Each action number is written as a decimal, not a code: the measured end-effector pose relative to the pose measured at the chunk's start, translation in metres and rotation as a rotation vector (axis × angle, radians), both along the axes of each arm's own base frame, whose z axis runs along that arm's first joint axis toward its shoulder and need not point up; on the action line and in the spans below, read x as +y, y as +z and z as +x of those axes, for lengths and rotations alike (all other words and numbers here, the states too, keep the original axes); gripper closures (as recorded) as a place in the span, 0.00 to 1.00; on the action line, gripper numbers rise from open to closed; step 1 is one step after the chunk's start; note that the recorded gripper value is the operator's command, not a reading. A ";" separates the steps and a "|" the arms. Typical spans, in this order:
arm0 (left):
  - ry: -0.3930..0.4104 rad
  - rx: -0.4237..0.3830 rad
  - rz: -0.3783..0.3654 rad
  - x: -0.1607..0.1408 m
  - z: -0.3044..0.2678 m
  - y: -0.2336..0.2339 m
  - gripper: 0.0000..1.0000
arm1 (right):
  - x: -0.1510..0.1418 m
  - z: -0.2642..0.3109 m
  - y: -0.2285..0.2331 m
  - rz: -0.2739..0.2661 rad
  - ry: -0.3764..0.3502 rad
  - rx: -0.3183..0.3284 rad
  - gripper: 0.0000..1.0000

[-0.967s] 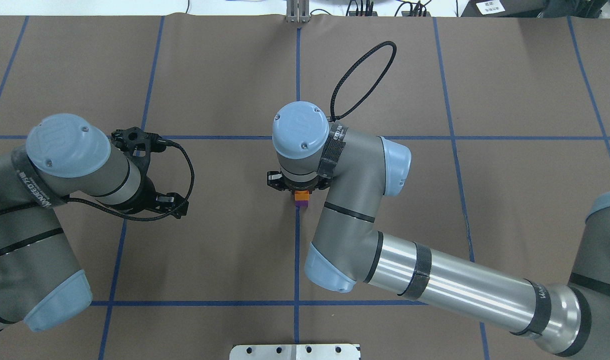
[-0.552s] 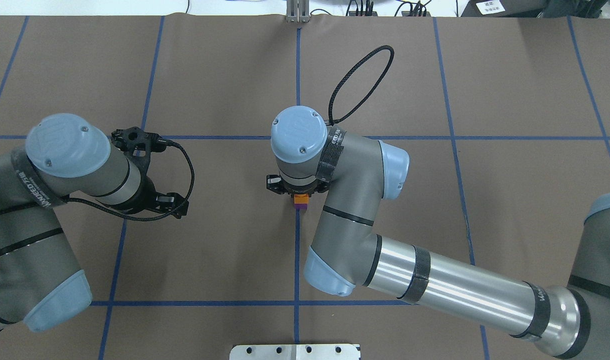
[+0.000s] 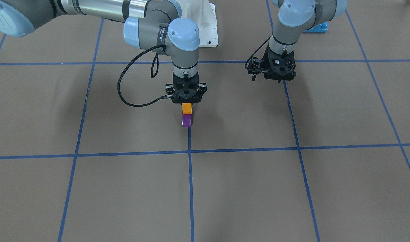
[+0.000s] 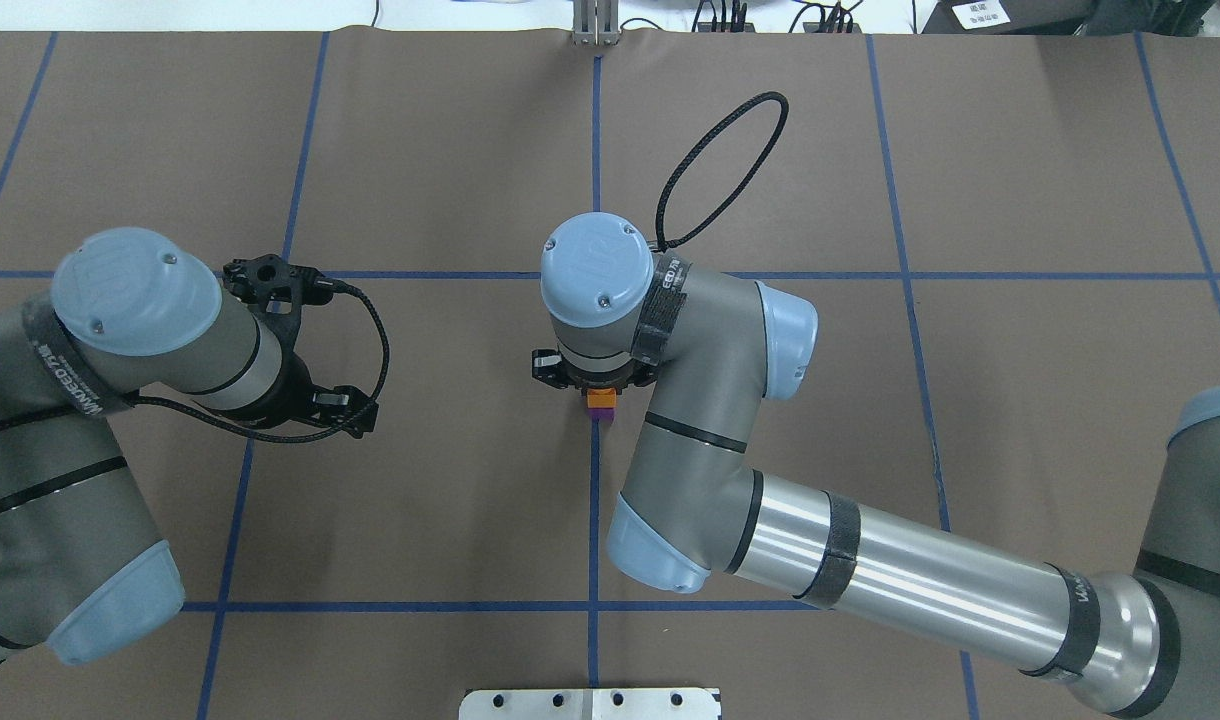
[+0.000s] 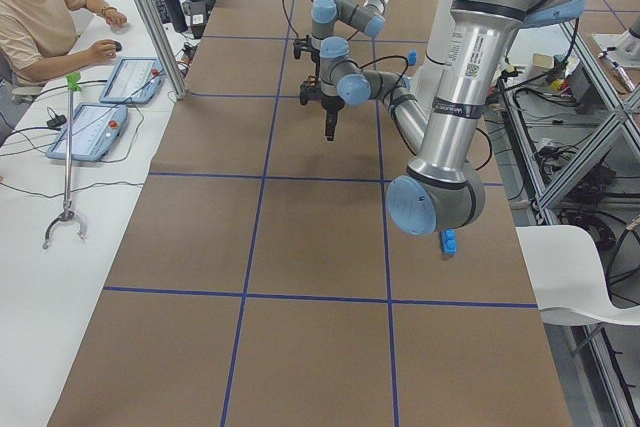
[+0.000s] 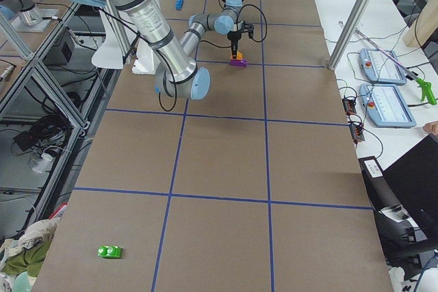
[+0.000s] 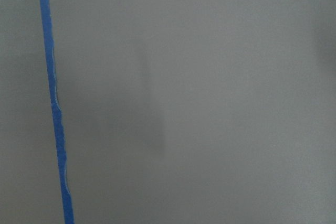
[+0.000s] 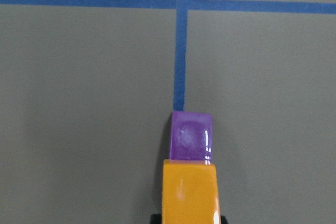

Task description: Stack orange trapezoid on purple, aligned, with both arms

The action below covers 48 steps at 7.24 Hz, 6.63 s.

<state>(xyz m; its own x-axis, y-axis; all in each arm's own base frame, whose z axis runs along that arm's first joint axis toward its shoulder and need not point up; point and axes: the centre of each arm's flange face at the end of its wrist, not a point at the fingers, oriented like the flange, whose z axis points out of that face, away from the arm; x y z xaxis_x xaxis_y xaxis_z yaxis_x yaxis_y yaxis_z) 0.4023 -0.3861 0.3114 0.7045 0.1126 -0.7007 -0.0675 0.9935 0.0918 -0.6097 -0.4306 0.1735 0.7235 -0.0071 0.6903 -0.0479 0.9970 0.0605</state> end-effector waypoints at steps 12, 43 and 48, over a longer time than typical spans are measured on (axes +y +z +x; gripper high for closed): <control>0.001 0.016 0.008 -0.001 0.001 -0.011 0.00 | 0.011 -0.010 0.001 0.015 0.084 0.021 1.00; 0.003 0.009 -0.049 -0.074 -0.420 0.288 0.00 | -0.015 0.635 0.444 -0.039 -0.133 0.034 0.00; 0.005 0.009 -0.044 -0.072 -0.420 0.288 0.00 | -0.015 0.635 0.443 -0.036 -0.132 0.034 0.00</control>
